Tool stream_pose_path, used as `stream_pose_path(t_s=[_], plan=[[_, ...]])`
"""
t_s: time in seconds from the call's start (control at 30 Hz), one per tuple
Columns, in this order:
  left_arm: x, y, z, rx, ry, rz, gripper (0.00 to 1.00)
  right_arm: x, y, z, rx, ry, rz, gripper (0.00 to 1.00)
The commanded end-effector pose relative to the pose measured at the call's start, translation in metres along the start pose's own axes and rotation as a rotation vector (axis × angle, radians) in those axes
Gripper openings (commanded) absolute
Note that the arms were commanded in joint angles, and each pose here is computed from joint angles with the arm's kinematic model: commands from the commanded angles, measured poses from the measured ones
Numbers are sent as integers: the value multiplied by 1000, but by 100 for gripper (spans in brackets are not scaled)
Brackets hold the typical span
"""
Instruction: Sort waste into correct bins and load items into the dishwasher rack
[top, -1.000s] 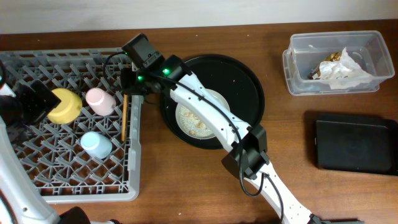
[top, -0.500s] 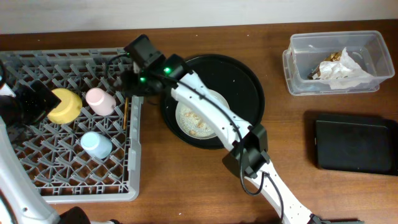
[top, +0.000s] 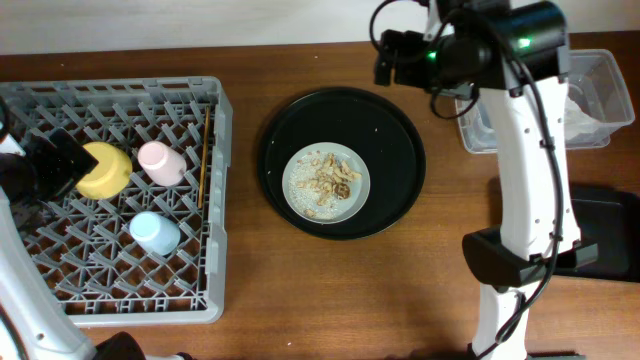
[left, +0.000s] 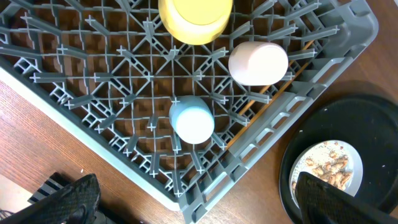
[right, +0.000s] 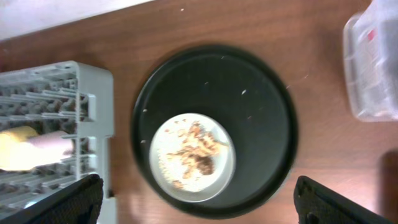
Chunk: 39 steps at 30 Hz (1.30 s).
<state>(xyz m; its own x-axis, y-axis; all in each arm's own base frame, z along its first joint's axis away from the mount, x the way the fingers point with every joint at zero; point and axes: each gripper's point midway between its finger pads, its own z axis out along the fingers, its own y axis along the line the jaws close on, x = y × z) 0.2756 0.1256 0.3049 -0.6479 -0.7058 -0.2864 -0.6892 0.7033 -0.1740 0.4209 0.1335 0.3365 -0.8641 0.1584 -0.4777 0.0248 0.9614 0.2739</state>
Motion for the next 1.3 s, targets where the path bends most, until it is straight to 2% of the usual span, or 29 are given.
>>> stream_pose_path(t_s=[0.0,0.13,0.23,0.3,0.33,0.37,0.53,0.73,0.9,1.0,1.1,1.2,1.27], plan=[[-1,2,0,-7,-4,-10,100,-6,-26,12,40,28,-189,98],[-1,2,0,-7,-5,-10,100,-11,-49,10,56,32,-136,98],[-1,2,0,-7,-5,-10,100,4,-57,7,51,89,-174,99],[-1,2,0,-7,-4,-10,100,10,-70,3,116,105,-196,99],[-1,2,0,-7,-4,-10,100,15,-106,-8,315,107,-201,98],[-1,2,0,-7,-4,-10,100,15,-114,-11,352,106,-200,98],[-1,2,0,-7,-5,-10,100,20,-133,-14,361,129,-142,98],[-10,-2,0,6,-40,-8,100,32,-84,-4,26,181,-94,98],[-10,-4,0,18,-42,-8,100,30,-54,-3,-136,174,-91,99],[-10,-4,0,18,-40,-8,100,29,-55,12,-129,196,-92,98],[-10,-4,0,18,-40,-8,100,43,-55,38,-111,299,-56,98],[-10,-4,0,18,-40,-8,100,61,-33,65,-134,385,-89,98],[-10,-4,0,18,-40,-8,100,68,-10,87,-106,384,-160,98]])
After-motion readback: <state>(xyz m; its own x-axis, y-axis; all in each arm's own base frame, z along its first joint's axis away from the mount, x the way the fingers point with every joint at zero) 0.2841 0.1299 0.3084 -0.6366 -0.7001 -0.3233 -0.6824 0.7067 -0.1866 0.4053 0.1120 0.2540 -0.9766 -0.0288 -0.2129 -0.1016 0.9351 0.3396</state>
